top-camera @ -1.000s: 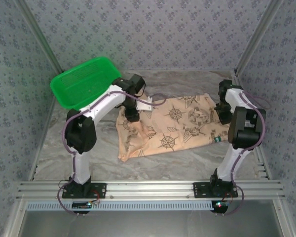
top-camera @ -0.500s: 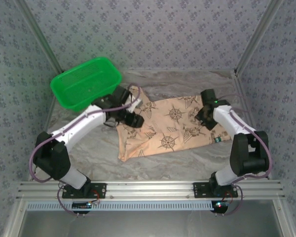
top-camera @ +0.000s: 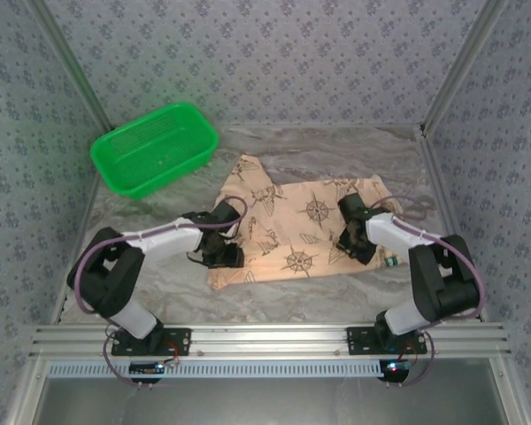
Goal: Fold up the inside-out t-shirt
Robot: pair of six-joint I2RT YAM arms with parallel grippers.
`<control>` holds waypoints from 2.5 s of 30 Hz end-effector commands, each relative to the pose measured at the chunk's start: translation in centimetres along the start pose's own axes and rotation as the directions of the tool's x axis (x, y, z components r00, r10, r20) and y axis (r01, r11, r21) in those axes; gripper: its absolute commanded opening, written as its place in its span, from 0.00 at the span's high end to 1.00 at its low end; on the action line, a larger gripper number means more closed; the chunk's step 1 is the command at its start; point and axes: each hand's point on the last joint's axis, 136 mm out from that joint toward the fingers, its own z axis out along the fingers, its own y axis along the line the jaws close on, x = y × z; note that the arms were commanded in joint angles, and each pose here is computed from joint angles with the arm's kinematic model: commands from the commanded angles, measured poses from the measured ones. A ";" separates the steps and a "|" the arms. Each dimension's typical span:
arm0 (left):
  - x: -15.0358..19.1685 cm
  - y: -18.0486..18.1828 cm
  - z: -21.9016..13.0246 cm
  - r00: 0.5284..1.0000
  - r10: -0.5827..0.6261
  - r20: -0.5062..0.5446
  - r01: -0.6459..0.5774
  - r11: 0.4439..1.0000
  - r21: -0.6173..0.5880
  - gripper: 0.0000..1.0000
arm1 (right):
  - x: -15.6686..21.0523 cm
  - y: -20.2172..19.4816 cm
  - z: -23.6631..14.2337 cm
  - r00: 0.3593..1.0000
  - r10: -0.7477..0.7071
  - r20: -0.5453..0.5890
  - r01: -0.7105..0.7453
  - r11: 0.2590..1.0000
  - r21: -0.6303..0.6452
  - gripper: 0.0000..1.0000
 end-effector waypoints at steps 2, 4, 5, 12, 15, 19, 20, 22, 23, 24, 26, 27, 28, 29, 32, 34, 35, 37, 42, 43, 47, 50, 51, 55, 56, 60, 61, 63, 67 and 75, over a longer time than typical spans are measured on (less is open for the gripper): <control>3.4 3.7 -1.0 0.999 -0.026 -0.024 0.024 0.994 -0.103 0.51 | 4.1 -7.4 -0.7 0.991 0.130 -0.018 -0.122 0.967 0.222 0.48; 5.1 4.0 -1.6 0.997 -0.030 -0.067 0.024 0.996 -0.089 0.49 | 4.8 -7.4 -1.5 0.990 0.141 -0.011 -0.137 0.976 0.168 0.46; 5.4 4.1 -2.2 0.997 -0.031 -0.065 0.025 0.996 -0.089 0.49 | 4.8 -7.5 -2.3 0.986 0.164 0.002 -0.163 0.975 0.150 0.46; 1.9 1.0 -7.1 0.996 0.050 0.071 -0.051 0.999 0.013 0.46 | -0.9 -5.7 -6.9 0.969 0.212 0.124 -0.215 0.977 0.006 0.39; -3.1 -2.8 -8.7 0.978 0.140 0.155 -0.150 0.987 0.054 0.46 | -6.2 -3.9 -6.8 0.967 0.199 0.156 -0.187 0.978 -0.089 0.39; -12.6 -5.8 -9.7 0.954 0.186 0.234 -0.203 0.978 0.048 0.44 | -13.6 -2.6 -6.5 0.969 0.125 0.215 -0.093 0.984 -0.152 0.42; -15.3 -6.3 -9.7 0.946 0.198 0.255 -0.215 0.976 0.040 0.44 | -15.1 -3.1 -6.6 0.964 0.140 0.228 -0.117 0.987 -0.112 0.41; -20.4 -6.8 -9.4 0.928 0.225 0.297 -0.242 0.970 0.019 0.44 | -16.9 -4.5 -6.3 0.959 0.181 0.220 -0.177 0.983 -0.037 0.38; -23.0 -6.6 -9.2 0.918 0.239 0.318 -0.250 0.968 -0.006 0.44 | -17.5 -5.0 -6.0 0.955 0.210 0.211 -0.211 0.977 -0.017 0.36; -25.3 -6.2 -8.9 0.908 0.249 0.336 -0.251 0.967 -0.037 0.44 | -17.9 -5.6 -5.4 0.949 0.251 0.189 -0.256 0.967 0.003 0.35; -28.8 -5.7 -8.1 0.900 0.250 0.356 -0.246 0.968 -0.056 0.44 | -19.7 -5.3 -4.9 0.933 0.320 0.165 -0.317 0.947 -0.045 0.34; -30.0 -5.6 -7.4 0.902 0.243 0.356 -0.245 0.969 -0.041 0.44 | -20.1 -5.3 -4.1 0.921 0.362 0.144 -0.358 0.932 -0.057 0.34; -30.8 -5.6 -6.6 0.906 0.237 0.350 -0.243 0.970 -0.028 0.43 | -20.6 -5.1 -3.5 0.914 0.386 0.128 -0.379 0.922 -0.076 0.34; -31.5 -5.4 -5.8 0.909 0.234 0.344 -0.240 0.970 -0.026 0.43 | -21.1 -5.0 -2.9 0.906 0.409 0.109 -0.401 0.912 -0.090 0.34; -32.5 -5.4 -3.8 0.917 0.242 0.318 -0.248 0.968 -0.023 0.42 | -21.6 -3.5 -1.7 0.897 0.441 0.038 -0.434 0.893 -0.114 0.35; -31.6 -5.6 -2.1 0.927 0.254 0.275 -0.261 0.965 -0.013 0.42 | -21.1 -2.5 -1.1 0.896 0.444 0.009 -0.441 0.891 -0.106 0.36; -30.7 -5.5 -1.3 0.933 0.266 0.242 -0.269 0.963 -0.022 0.43 | -20.7 -2.0 -0.7 0.898 0.439 0.002 -0.437 0.893 -0.104 0.39; -28.4 -4.9 0.2 0.941 0.290 0.176 -0.285 0.957 -0.056 0.45 | -20.7 -1.9 0.1 0.907 0.420 0.020 -0.417 0.904 -0.090 0.53; -22.1 -2.4 2.0 0.948 0.297 0.110 -0.283 0.950 -0.128 0.49 | -22.2 -2.6 1.5 0.963 0.253 0.094 -0.257 0.965 0.042 0.75; -21.2 -1.7 2.0 0.953 0.283 0.104 -0.267 0.953 -0.141 0.52 | -22.2 -3.0 1.7 0.968 0.235 0.086 -0.242 0.967 0.079 0.75; -17.3 0.7 3.0 0.965 0.259 0.037 -0.249 0.953 -0.174 0.56 | -23.5 -4.5 1.4 0.969 0.209 0.135 -0.228 0.962 0.150 0.78; -14.3 3.2 4.4 0.977 0.207 -0.055 -0.214 0.954 -0.210 0.58 | -24.7 -4.5 0.6 0.982 0.124 0.140 -0.149 0.971 0.186 0.66; -13.6 3.7 4.5 0.980 0.189 -0.069 -0.200 0.956 -0.217 0.58 | -25.0 -4.6 0.5 0.986 0.099 0.137 -0.126 0.970 0.206 0.64; -12.1 4.8 4.0 0.983 0.176 -0.060 -0.185 0.957 -0.222 0.58 | -26.0 -5.0 1.1 0.990 0.025 0.140 -0.060 0.966 0.251 0.65; -11.9 5.0 3.6 0.981 0.184 -0.057 -0.192 0.955 -0.226 0.58 | -26.2 -5.0 1.1 0.990 0.013 0.139 -0.047 0.968 0.247 0.64; -11.4 4.9 2.2 0.978 0.199 -0.061 -0.207 0.955 -0.210 0.57 | -25.9 -1.9 -0.3 0.989 -0.042 0.140 0.031 0.996 0.082 0.59; -11.2 4.4 2.0 0.976 0.209 -0.061 -0.217 0.959 -0.181 0.57 | -25.2 -0.3 -0.9 0.985 -0.109 0.135 0.106 0.994 0.029 0.56; -11.3 3.2 0.9 0.977 0.210 -0.043 -0.214 0.970 -0.119 0.54 | -23.6 2.2 -2.8 0.950 -0.281 0.135 0.279 0.960 0.032 0.53; -13.9 1.3 -2.8 0.976 0.210 0.064 -0.211 0.978 0.001 0.48 | -22.1 3.3 -3.7 0.880 -0.462 0.113 0.454 0.887 0.090 0.52; -21.3 2.3 -6.7 0.992 0.008 0.124 -0.016 0.998 0.064 0.49 | -23.3 4.6 -3.6 0.855 -0.510 0.097 0.510 0.860 0.025 0.50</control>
